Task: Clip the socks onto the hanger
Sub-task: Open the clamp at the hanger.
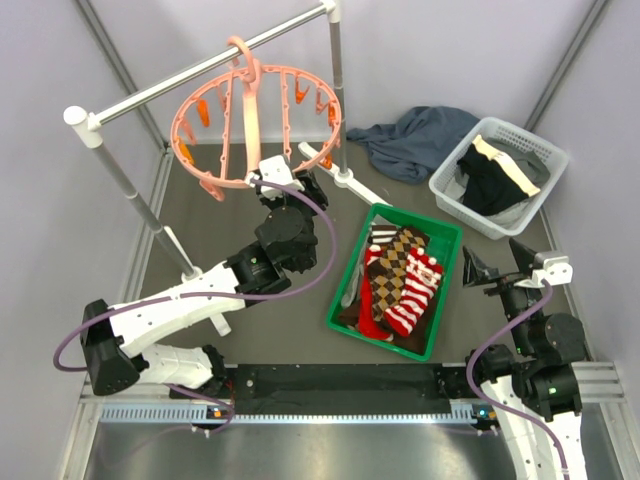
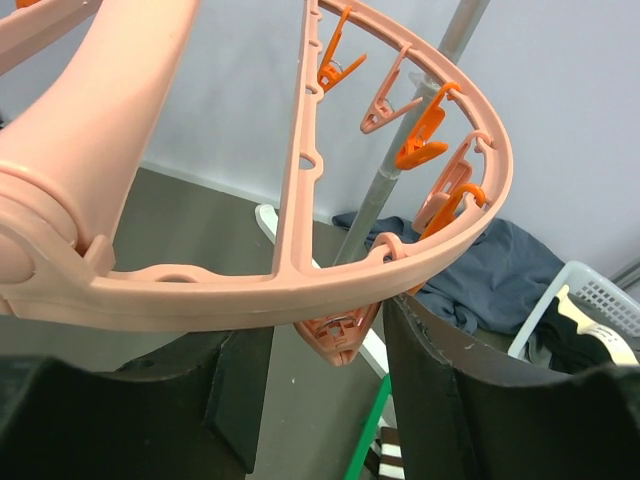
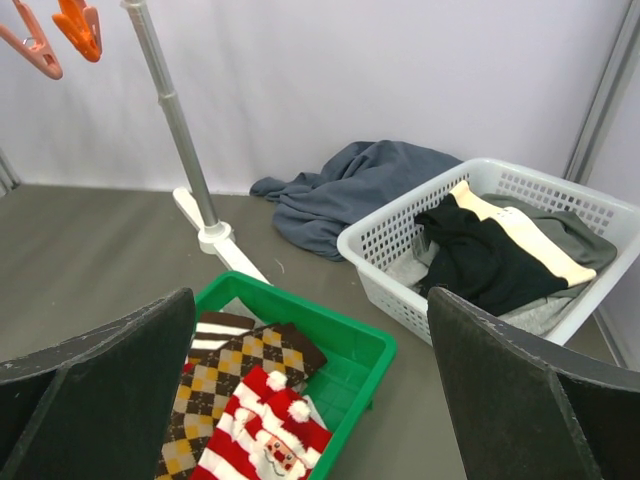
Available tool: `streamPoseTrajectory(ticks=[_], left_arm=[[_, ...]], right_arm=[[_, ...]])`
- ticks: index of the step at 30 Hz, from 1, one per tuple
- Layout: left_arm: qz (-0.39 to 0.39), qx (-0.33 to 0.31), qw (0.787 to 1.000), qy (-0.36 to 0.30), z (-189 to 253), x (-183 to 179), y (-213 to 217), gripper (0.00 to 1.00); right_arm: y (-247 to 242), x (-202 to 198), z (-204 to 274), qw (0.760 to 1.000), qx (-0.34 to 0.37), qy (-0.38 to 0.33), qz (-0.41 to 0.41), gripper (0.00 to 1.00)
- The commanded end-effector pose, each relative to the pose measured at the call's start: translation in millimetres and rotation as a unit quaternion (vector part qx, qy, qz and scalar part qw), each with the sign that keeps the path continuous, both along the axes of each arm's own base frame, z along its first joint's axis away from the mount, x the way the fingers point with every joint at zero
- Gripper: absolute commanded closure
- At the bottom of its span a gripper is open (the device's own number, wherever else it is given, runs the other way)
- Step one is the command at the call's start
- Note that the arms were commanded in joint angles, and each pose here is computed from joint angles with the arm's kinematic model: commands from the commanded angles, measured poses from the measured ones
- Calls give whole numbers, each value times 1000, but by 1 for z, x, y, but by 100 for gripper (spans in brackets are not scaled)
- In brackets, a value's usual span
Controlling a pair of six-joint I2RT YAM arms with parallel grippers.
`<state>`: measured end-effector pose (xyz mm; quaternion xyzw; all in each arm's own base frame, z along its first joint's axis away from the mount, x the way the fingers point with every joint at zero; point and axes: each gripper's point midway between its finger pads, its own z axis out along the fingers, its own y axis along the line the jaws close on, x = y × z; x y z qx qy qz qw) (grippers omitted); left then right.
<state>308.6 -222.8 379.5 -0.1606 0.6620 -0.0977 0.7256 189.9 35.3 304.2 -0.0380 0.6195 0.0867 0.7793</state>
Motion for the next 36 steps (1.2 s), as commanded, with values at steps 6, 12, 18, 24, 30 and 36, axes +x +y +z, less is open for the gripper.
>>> streamPoseTrajectory(ticks=[6,12,18,24,30,36], left_arm=[[-5,-21,1000,-21,19,6,0,52],[-11,-19,999,-26,23,5,0,64],[-22,-20,999,-24,24,2,1,78],[-41,-19,999,-5,22,-4,2,100],[-62,-10,998,29,17,-13,5,100],[-68,-2,996,63,-3,-21,17,100]], right_arm=[[-2,-26,29,997,17,-69,9,1],[-1,-26,29,997,15,-70,12,1],[0,-26,29,997,14,-70,15,1],[10,-28,29,996,7,-73,41,1],[42,-17,15,992,3,6,123,1],[72,9,-38,955,45,233,177,1]])
